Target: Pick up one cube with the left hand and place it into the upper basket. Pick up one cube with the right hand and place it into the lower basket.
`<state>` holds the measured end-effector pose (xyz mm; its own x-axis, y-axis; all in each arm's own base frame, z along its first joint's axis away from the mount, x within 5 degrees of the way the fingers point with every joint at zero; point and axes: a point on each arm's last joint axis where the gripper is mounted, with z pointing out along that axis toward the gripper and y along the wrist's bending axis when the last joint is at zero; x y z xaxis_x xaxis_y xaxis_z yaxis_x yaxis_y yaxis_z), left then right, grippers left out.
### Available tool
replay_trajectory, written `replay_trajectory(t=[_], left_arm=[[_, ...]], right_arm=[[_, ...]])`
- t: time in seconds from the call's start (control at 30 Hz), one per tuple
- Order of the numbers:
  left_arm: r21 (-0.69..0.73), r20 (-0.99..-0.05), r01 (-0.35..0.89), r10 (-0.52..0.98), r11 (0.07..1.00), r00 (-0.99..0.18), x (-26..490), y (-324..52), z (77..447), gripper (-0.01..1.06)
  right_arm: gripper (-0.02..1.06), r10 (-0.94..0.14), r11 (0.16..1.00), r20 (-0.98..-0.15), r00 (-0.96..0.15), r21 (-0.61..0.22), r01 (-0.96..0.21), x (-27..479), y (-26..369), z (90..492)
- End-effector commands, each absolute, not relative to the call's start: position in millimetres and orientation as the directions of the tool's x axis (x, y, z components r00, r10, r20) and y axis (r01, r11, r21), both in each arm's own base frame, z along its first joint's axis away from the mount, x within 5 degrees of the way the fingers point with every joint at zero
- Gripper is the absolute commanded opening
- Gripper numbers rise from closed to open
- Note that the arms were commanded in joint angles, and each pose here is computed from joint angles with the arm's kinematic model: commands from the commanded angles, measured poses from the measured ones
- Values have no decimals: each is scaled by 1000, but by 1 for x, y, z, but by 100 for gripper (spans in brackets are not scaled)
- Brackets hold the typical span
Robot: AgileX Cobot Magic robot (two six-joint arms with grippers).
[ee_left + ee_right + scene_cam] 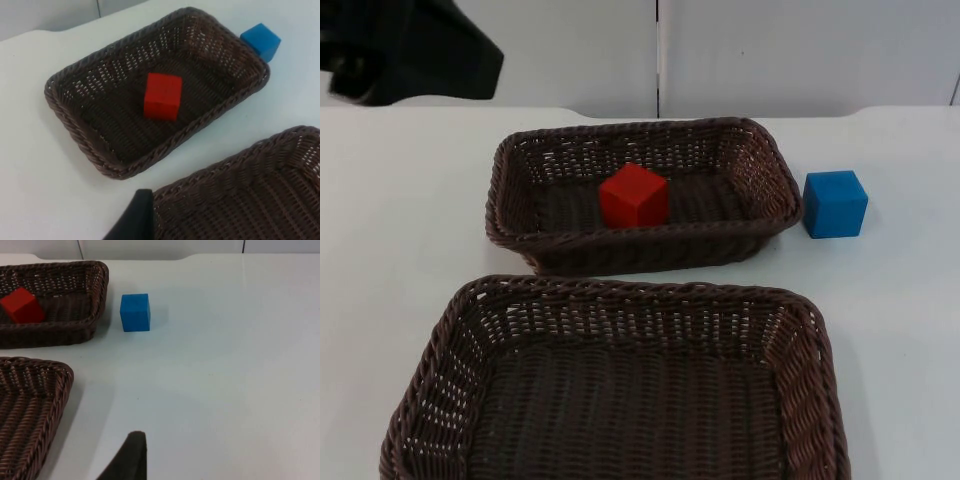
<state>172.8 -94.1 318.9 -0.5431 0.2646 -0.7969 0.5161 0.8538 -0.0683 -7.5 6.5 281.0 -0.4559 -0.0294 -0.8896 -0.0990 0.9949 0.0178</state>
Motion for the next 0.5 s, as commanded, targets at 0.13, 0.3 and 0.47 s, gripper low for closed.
replay_trajectory(t=[0.13, 0.3, 0.47], left_arm=[[-88, -812, 515, 238, 853, -533, 163, -90, 325, 105], [-88, -812, 515, 238, 852, -533, 163, -90, 325, 105], [-88, -812, 515, 238, 852, -533, 163, -90, 325, 105]], right_arm=[[105, -34, 995, -890, -454, 12, -98, -8, 6, 281], [105, -26, 996, -890, -455, 16, -87, -8, 6, 280], [105, -26, 996, -890, -455, 16, -87, -8, 6, 280]])
